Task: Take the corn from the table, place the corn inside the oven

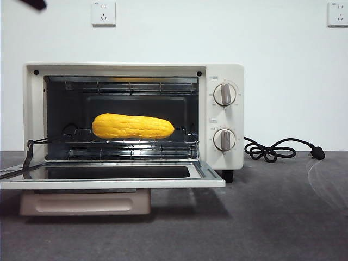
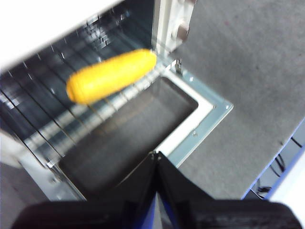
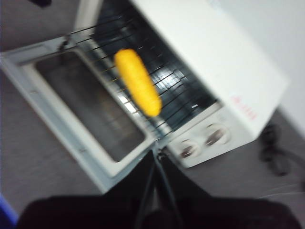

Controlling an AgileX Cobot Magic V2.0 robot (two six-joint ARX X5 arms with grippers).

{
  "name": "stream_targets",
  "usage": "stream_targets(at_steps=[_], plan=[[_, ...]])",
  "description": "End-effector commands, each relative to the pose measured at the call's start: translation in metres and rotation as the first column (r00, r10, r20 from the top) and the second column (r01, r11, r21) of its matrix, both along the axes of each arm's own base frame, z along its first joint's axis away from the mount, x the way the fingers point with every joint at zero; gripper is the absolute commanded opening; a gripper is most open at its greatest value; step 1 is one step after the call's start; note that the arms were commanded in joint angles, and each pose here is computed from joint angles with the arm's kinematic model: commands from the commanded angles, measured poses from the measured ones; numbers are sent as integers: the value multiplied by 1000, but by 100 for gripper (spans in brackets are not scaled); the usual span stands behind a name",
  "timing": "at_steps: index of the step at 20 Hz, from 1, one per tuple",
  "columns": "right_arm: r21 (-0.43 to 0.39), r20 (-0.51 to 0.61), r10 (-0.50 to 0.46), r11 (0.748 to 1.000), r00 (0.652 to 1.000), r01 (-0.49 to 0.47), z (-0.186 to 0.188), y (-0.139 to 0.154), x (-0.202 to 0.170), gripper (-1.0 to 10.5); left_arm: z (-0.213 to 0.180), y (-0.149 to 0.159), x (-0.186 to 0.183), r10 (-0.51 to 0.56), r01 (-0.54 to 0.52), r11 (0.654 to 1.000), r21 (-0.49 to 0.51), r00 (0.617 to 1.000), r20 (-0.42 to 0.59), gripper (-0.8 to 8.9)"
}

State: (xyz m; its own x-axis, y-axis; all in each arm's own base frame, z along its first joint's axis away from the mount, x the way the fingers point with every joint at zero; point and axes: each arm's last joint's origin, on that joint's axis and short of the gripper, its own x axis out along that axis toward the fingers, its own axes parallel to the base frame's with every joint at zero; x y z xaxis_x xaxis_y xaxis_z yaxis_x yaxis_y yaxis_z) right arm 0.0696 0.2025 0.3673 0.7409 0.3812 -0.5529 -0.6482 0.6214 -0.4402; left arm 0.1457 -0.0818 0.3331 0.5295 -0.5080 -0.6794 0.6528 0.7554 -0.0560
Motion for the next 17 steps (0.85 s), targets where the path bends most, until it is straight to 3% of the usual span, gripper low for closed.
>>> stream_targets(at_steps=[1,5,7,14,17], plan=[[86,-103,29,996,994,-21,5,-10,8,-8,-19,9,4,11,-12,1000,-21,998,-64,-8],[154,-206,72,987,976,-40,8,-21,23,-8,-41,28,11,60,-74,993,-93,988,-140,-8],[190,-286,120,980,951,-67,6,-28,36,-8,-53,47,14,109,-142,976,-165,975,-192,-8],[335,-472,347,921,810,-199,0,-44,66,-8,-73,103,14,302,-396,861,-320,903,-306,-8],[338,-466,335,923,819,-186,0,-51,74,-8,-81,112,21,334,-446,839,-312,874,-352,-8]])
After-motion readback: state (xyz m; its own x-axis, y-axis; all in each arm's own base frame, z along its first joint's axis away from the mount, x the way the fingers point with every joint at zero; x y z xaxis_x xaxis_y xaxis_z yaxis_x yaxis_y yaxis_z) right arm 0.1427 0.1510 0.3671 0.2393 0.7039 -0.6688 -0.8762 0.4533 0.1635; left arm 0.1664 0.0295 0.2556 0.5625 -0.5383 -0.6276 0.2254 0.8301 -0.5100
